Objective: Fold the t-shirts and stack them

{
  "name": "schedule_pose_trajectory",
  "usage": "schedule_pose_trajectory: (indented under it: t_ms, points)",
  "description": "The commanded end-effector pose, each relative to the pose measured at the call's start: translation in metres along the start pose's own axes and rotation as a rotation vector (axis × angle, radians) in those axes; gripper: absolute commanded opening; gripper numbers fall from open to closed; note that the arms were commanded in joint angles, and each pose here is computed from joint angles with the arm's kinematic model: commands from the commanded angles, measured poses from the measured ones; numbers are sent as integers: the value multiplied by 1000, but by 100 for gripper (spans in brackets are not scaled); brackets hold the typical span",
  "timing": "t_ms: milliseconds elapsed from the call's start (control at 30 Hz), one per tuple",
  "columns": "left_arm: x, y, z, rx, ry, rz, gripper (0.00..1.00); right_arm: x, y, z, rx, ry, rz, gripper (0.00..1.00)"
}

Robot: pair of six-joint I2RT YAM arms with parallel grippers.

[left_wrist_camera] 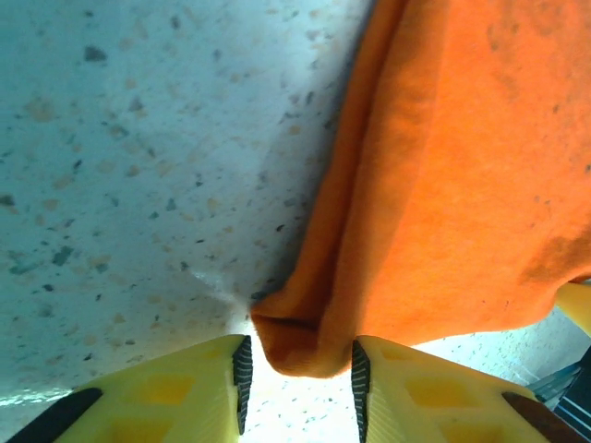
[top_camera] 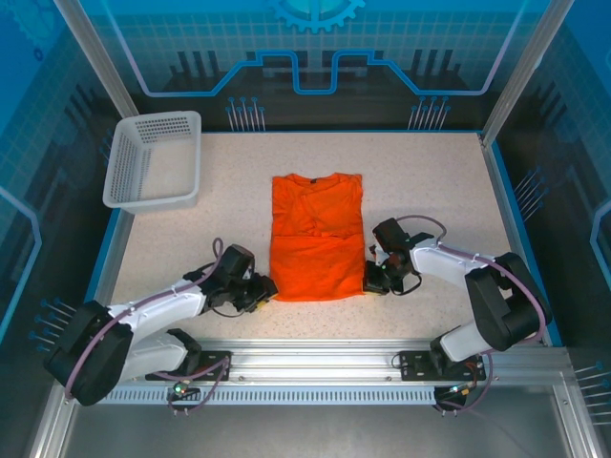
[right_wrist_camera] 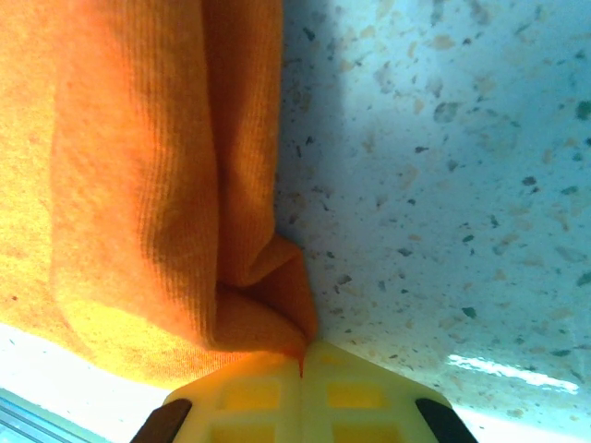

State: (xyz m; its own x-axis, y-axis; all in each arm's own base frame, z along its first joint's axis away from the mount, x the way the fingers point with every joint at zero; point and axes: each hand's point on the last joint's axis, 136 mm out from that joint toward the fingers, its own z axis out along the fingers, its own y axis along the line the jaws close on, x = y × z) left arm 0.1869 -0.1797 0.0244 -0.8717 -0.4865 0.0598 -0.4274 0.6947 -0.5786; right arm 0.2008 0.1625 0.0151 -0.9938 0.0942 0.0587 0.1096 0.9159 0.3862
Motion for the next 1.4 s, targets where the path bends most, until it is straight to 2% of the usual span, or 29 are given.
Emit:
schedule_pose_trajectory:
  t_ms: [0, 133, 267, 533, 733, 967, 1167, 1367]
  points:
    - [4, 0, 7, 6, 28, -18, 34, 0, -1, -6, 5, 1, -1, 0]
    - [2, 5, 12, -17, 24, -15, 32, 0, -1, -7, 5, 1, -2, 0]
    - [1, 5, 18, -16, 29, -14, 26, 1, -2, -7, 10, 2, -4, 0]
    - [-6, 5, 12, -71, 4, 43, 0, 1, -3, -13, 23, -3, -13, 0]
    - [2, 15, -3, -151, 39, 133, 0, 9, -16, -13, 72, 19, -2, 0]
    - [34, 41, -14, -173, 141, 164, 0, 53, -29, 5, 65, 90, 18, 0]
    - [60, 45, -28, -104, 210, 143, 0, 91, -29, 13, 63, 114, 17, 0]
    - [82, 45, -50, -42, 247, 119, 0, 119, -34, 6, 76, 84, -2, 0]
